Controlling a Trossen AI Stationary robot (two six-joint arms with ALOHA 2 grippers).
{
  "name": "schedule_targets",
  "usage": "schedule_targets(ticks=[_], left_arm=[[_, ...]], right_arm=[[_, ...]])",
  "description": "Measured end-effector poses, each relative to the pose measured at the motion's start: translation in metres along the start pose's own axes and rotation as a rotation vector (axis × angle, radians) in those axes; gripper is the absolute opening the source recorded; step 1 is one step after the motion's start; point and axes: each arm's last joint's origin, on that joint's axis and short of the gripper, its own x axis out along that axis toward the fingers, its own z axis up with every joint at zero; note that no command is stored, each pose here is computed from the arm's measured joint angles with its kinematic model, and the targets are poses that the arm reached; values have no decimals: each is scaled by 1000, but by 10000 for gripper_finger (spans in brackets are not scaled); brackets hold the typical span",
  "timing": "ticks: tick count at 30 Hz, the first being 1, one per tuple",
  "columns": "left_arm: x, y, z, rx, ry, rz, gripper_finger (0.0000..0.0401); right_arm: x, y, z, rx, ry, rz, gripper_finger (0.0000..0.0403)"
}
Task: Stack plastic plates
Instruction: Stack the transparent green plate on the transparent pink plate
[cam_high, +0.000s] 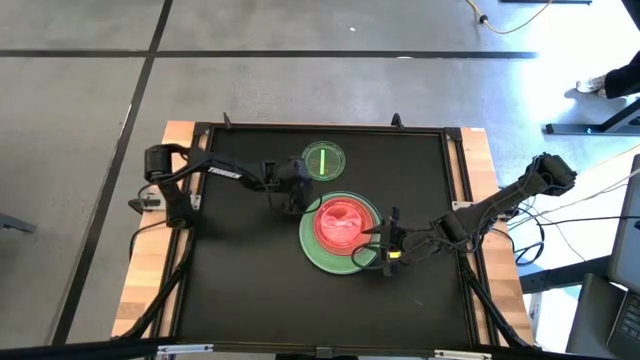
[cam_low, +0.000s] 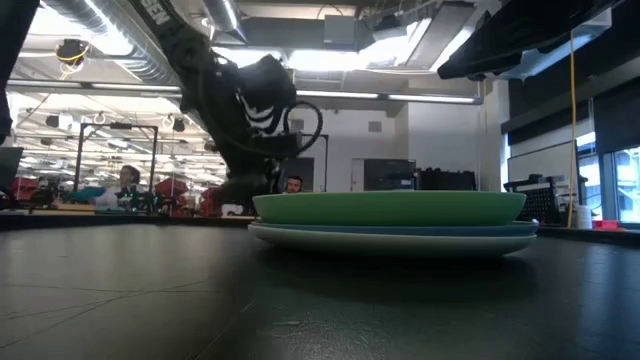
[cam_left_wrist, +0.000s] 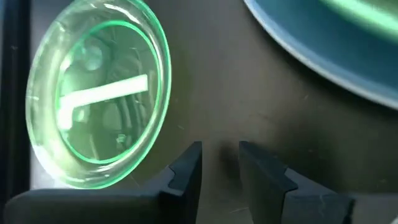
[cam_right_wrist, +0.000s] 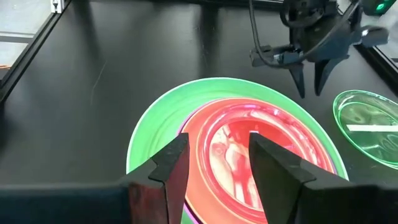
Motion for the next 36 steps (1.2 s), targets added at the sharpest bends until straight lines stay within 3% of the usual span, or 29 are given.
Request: schedule_targets(ticks=[11, 16, 27, 33, 36], left_arm=[[11, 8, -7, -25, -10, -40, 98], [11, 8, -7, 24, -13, -37, 98], [12, 14, -8, 11, -24, -10, 98], [11, 16, 0, 58, -61, 81, 98], [11, 20, -1, 88, -72, 74, 98]], right_arm=[[0, 0, 0, 0, -1, -5, 159], [0, 0, 0, 0, -1, -4, 159], [0, 0, 0, 0, 0, -4, 159], [0, -1, 0, -5, -4, -22, 159], [0, -1, 0, -5, -4, -22, 159]])
